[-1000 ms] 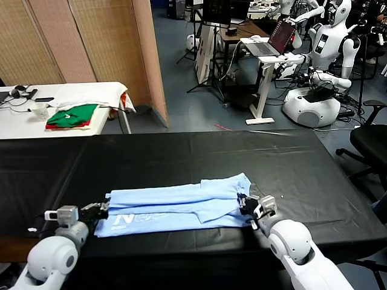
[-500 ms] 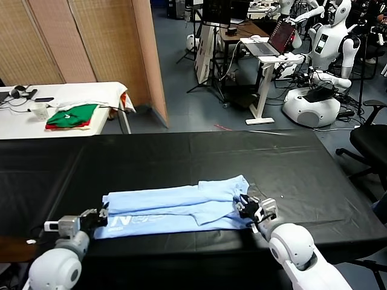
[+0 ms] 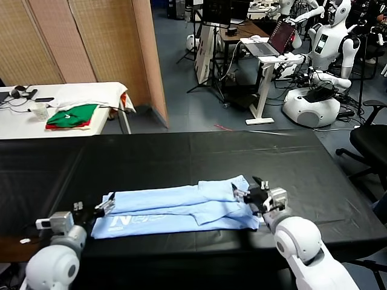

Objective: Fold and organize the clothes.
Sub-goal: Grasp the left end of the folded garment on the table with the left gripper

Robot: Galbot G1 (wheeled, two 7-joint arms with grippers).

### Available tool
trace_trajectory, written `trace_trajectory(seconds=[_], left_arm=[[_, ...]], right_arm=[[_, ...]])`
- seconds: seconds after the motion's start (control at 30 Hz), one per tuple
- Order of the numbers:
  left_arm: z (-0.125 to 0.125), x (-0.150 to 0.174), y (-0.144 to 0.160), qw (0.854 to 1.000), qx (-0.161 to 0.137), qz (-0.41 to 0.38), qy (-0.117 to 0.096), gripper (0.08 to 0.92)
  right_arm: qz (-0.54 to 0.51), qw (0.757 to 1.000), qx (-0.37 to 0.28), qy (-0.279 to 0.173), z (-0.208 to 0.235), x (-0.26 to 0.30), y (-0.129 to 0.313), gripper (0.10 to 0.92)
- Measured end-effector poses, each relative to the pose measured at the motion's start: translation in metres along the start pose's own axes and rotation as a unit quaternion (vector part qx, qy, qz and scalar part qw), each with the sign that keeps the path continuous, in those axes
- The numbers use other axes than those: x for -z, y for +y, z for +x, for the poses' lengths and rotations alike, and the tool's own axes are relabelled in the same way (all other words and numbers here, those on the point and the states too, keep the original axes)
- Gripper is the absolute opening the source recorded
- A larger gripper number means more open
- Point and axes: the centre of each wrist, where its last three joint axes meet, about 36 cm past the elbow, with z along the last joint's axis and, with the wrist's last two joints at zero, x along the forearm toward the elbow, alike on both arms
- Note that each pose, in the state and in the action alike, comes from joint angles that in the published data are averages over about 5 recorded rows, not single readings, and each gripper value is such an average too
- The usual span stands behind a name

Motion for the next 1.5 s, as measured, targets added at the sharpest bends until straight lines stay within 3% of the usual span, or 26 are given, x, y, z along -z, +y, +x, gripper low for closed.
trace_trajectory(seconds=[0.2,0.47,0.57,0.73,0.83,0.93,1.07,1.17,1.4,1.5], left_arm=[[-0.021,-0.002,0.004,1.0,-0.002,0.013,0.011,0.907],[-0.03,-0.011,0.01,1.0,0.004,0.013,0.028,0.906],[-0.033,-0.014,0.011,0.999,0.002,0.017,0.034,0.864],[-0.035,-0.016,0.011,0.997,-0.013,0.044,0.054,0.589],[-0.036,-0.016,0.011,0.996,-0.02,0.058,0.062,0.4],[-0.038,-0.017,0.011,0.996,-0.021,0.06,0.065,0.23],[-0.04,-0.019,0.011,0.997,-0.02,0.042,0.061,0.157],[-0.044,-0.021,0.009,0.998,-0.018,0.017,0.049,0.155],[-0.061,-0.017,0.008,0.999,-0.01,-0.042,0.01,0.155],[-0.068,-0.011,0.008,0.999,-0.011,-0.048,-0.001,0.155]], right_arm=[[-0.035,0.999,-0.027,0.031,-0.026,-0.012,0.005,0.907],[-0.058,0.997,-0.034,0.049,-0.044,-0.02,0.011,0.907],[-0.059,0.996,-0.037,0.05,-0.046,-0.021,0.011,0.892],[-0.06,0.996,-0.04,0.053,-0.045,-0.025,0.011,0.787],[-0.06,0.996,-0.041,0.052,-0.045,-0.029,0.011,0.661],[-0.058,0.996,-0.041,0.047,-0.044,-0.032,0.013,0.482],[-0.061,0.996,-0.053,0.031,-0.042,-0.034,0.017,0.236],[-0.068,0.995,-0.07,0.017,-0.039,-0.036,0.023,0.15],[-0.08,0.994,-0.078,0.009,-0.034,-0.041,0.029,0.145],[-0.08,0.995,-0.057,0.009,-0.031,-0.041,0.025,0.212]])
